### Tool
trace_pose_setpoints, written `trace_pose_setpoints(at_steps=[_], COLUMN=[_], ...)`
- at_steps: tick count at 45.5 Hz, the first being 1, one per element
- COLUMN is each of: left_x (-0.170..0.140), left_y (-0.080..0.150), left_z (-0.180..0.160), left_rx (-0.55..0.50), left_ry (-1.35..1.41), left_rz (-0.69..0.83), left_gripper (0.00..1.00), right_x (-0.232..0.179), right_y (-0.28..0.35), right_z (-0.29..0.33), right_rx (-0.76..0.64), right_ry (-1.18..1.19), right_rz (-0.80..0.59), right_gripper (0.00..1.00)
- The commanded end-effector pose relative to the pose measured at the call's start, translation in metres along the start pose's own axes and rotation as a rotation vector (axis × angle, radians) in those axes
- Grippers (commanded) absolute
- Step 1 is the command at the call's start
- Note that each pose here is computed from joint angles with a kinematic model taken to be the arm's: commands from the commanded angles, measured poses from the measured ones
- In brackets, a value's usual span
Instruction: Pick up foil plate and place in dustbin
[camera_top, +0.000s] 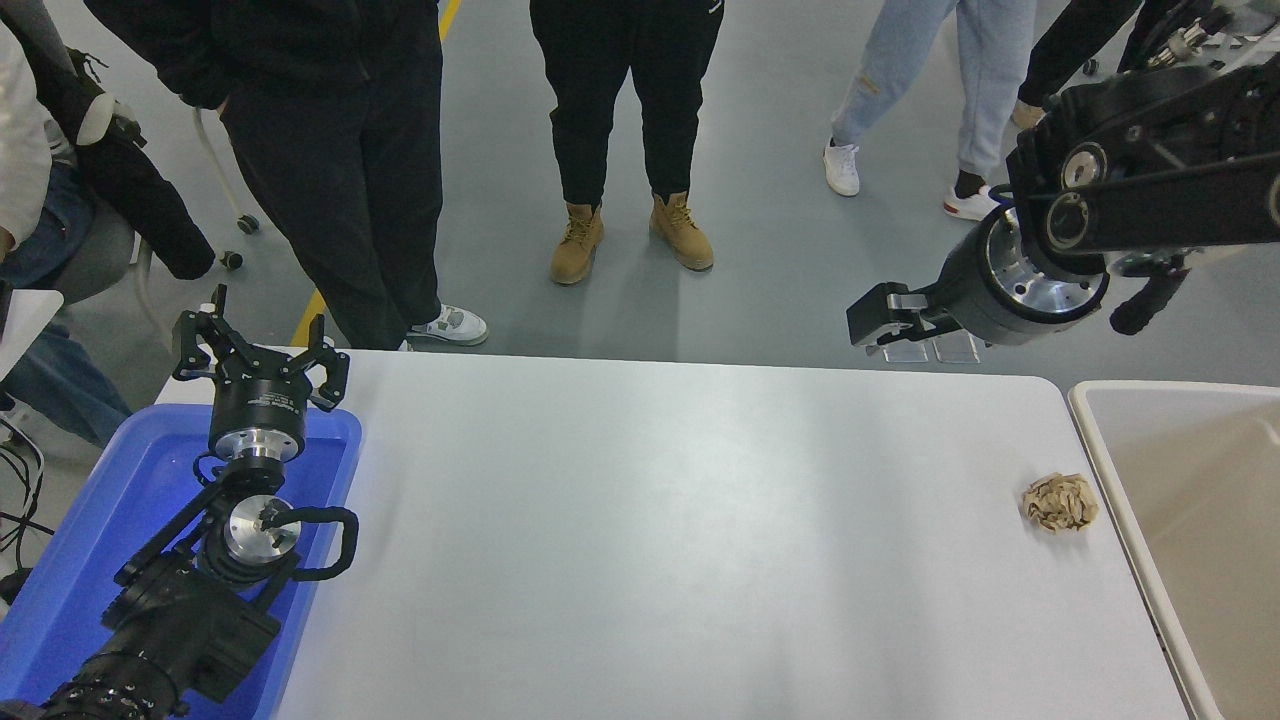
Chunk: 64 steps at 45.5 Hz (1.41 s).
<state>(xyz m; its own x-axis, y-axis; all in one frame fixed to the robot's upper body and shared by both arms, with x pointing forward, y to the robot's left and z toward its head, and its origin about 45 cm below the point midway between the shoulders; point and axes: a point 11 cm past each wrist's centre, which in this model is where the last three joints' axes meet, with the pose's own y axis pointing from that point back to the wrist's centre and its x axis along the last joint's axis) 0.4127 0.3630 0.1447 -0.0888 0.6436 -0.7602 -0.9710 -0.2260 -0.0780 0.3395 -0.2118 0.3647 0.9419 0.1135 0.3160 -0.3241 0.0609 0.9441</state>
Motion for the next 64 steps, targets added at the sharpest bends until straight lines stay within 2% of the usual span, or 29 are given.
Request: trace_pose_setpoints(at_steps=[1, 18, 35, 64], left_x=[0.0, 0.0, 0.0, 0.0], left_y=[0.0, 0.0, 0.0, 0.0], left_z=[0.0, 0.0, 0.0, 0.0], left_rx=[0.0, 0.0, 0.0, 0.0], left_ry=[0.0, 0.0, 0.0, 0.0], left_rz=[0.0, 0.0, 0.0, 0.0], left_gripper=[0.99, 0.99, 0.99, 0.99], right_x=[-0.012, -0.004, -0.007, -0.017], right_y=[0.004, 0.009, 0.01, 0.012], right_z=[-0.012, -0.01, 0.0, 0.007], right_rx=[0.03, 0.028, 0.099, 0.043], right_ry=[0.054, 0.046, -0.224, -0.089], right_rz=[-0.091, -0.109, -0.151, -0.232], right_gripper=[1.0, 1.0, 1.0, 1.0])
